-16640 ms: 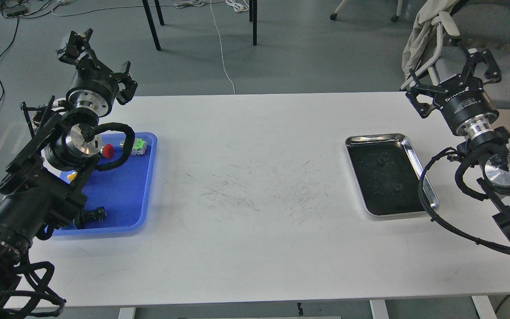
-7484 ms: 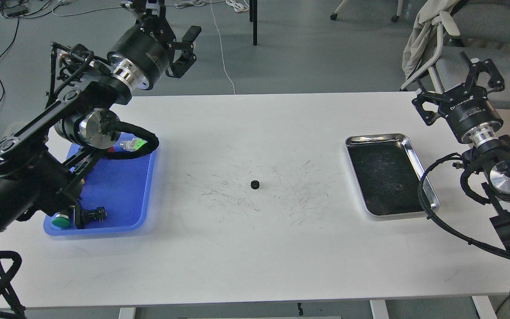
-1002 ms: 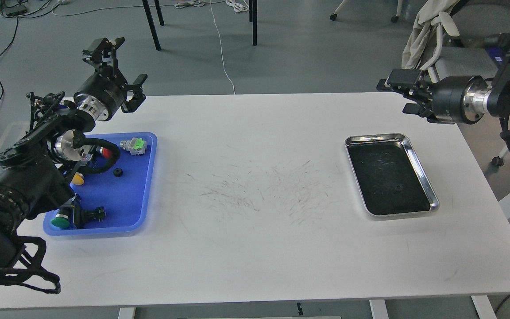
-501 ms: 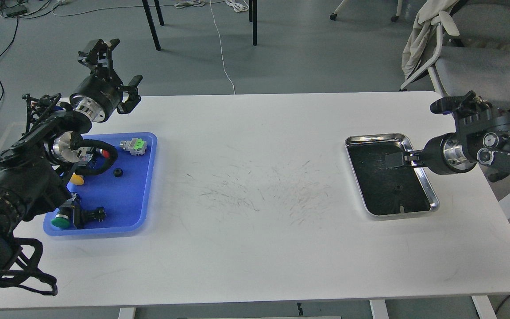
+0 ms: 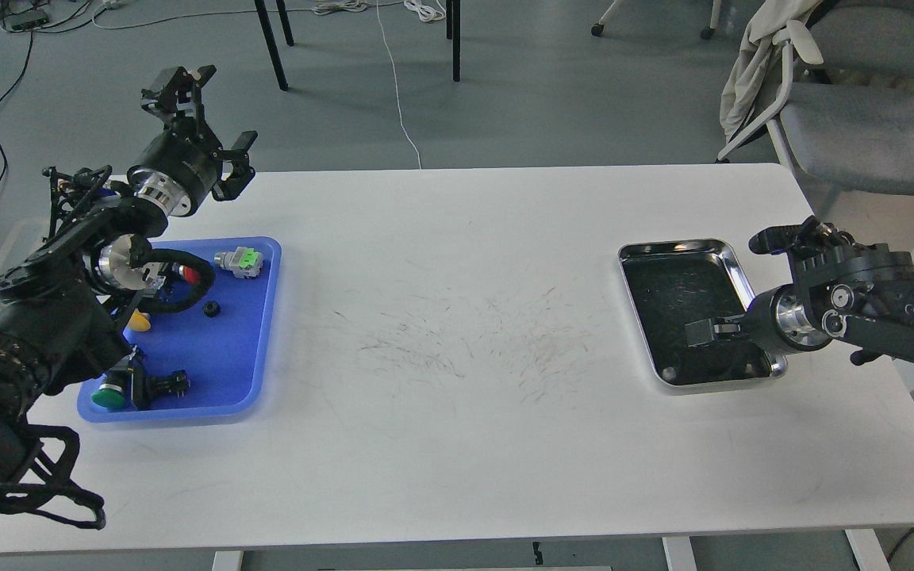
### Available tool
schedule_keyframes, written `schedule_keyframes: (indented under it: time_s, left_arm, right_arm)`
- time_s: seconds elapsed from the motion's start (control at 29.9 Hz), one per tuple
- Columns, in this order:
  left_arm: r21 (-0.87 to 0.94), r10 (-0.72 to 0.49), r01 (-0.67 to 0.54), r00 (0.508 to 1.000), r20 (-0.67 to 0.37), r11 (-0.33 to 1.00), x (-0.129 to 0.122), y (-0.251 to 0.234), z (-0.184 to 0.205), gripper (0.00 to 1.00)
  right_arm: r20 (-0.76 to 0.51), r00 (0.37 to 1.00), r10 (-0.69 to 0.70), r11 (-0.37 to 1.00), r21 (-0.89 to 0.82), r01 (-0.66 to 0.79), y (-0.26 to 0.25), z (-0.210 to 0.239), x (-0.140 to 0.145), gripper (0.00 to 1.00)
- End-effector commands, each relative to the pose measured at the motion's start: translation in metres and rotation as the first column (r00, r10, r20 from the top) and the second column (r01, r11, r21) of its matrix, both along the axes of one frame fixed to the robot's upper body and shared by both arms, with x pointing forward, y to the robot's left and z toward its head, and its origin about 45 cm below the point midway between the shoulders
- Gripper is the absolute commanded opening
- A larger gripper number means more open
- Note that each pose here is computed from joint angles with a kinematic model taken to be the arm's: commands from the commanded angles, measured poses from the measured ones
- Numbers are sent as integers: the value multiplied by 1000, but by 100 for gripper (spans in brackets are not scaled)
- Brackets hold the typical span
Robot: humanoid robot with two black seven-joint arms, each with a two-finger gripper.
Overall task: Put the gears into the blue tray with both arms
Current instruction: 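Lower the right gripper into the metal tray and grasp another black part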
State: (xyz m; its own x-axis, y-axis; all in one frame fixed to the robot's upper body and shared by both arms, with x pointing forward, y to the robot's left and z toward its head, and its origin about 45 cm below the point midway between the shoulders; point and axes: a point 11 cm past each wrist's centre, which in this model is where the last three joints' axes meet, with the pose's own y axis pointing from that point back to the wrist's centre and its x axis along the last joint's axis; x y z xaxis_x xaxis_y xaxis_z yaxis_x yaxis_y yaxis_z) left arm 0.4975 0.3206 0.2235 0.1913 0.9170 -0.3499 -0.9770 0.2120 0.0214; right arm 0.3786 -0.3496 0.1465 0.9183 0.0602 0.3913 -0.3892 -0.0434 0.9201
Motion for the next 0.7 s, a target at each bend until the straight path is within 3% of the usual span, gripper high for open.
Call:
schedule_keyframes:
  time_s: [0.0, 0.3, 0.4, 0.43, 0.53, 0.6, 0.63, 0.67]
  left_arm:
    - [1, 2, -2, 1000, -1, 1000, 0, 1, 0, 98]
    - [4, 4, -4, 1000, 3, 1000, 0, 3, 2, 98]
    - [4, 4, -4, 1000, 5, 1000, 1, 3, 3, 98]
    - [4, 6, -6, 1000, 4, 1000, 0, 4, 2, 98]
    - [4, 6, -6, 1000, 4, 1000, 0, 4, 2, 98]
    - [5, 7, -7, 1000, 4, 1000, 0, 5, 2, 98]
    - [7, 6, -6, 1000, 4, 1000, 0, 5, 2, 98]
    - [7, 6, -6, 1000, 4, 1000, 0, 5, 2, 98]
  right_arm:
    - [6, 1000, 4, 1000, 2, -4, 3, -5, 0, 93]
    - [12, 1000, 11, 1000, 7, -11, 8, -4, 3, 79]
    - [11, 1000, 12, 1000, 8, -12, 7, -4, 2, 69]
    - [10, 1000, 12, 1000, 8, -12, 7, -4, 2, 64]
    - [11, 1000, 27, 1000, -1, -27, 7, -4, 2, 31]
    - [13, 999, 42, 999, -8, -42, 7, -4, 2, 21]
    - [15, 999, 47, 999, -4, -47, 7, -3, 2, 1]
    - [21, 999, 49, 999, -1, -49, 7, -2, 3, 1]
